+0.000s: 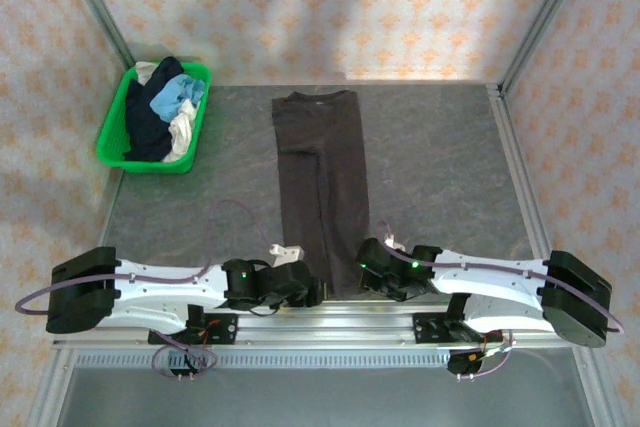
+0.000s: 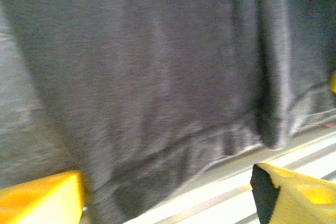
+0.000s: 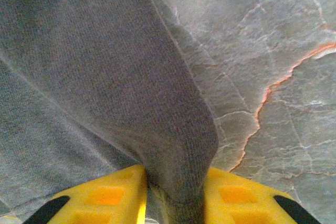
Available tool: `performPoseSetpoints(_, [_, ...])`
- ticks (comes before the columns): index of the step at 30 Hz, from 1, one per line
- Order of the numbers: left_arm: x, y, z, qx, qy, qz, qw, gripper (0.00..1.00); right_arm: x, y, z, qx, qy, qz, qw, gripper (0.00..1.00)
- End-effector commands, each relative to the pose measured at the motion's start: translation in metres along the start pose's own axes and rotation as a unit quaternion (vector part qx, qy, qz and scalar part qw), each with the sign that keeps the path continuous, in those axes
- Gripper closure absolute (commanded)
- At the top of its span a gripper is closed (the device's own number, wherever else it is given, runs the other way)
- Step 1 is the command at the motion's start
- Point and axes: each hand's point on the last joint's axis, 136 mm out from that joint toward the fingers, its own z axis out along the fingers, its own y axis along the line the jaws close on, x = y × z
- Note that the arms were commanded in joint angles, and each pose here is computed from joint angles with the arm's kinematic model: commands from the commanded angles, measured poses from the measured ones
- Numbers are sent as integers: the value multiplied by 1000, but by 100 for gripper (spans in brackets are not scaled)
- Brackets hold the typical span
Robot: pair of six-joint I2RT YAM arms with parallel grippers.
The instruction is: Fold and stack the t-shirts
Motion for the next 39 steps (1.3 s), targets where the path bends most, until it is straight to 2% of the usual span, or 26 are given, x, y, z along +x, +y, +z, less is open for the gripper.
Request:
performPoseSetpoints(1, [5,-10,11,22,7,-4,1000,16,-8,9,-5,-17,-18,5,1000,72])
performPoseSetpoints(3, [10,-12,19,19,18,0,1000,20,-8,8,-5,-15,-19,4,1000,73])
performPoseSetpoints(7, [17,-12,29,9,34,4,999,37,-8,8,-5,-14,-19,5,1000,77])
performPoseSetpoints(9, [18,-7,28,-3,36,7,999,50,-8,8,-6,-15,-19,6,1000,79])
performPoseSetpoints(13, [10,-1,16,-19,19,14,1000,76,-9,12,-11,-21,-22,6,1000,83])
performPoseSetpoints(18, [-10,10,-16,-44,-21,25,998,100,-16,22,-35,-19,-35,3,999,88])
performPoseSetpoints(24, [-38,6,-45,-11,-61,11,998,100,-30,46,-61,-37,-61,-10,997,90])
performPoseSetpoints(30, [-90,1,-84,-17,-112,9,994,100,-76,64,-106,-12,-132,-16,991,91])
performPoseSetpoints(33, [-122,6,-90,-34,-107,2,994,100,-103,77,-112,-23,-153,-15,988,91])
performPoseSetpoints(39, [-191,20,-86,-83,-85,-10,993,100,-164,97,-99,-4,-144,-18,989,91])
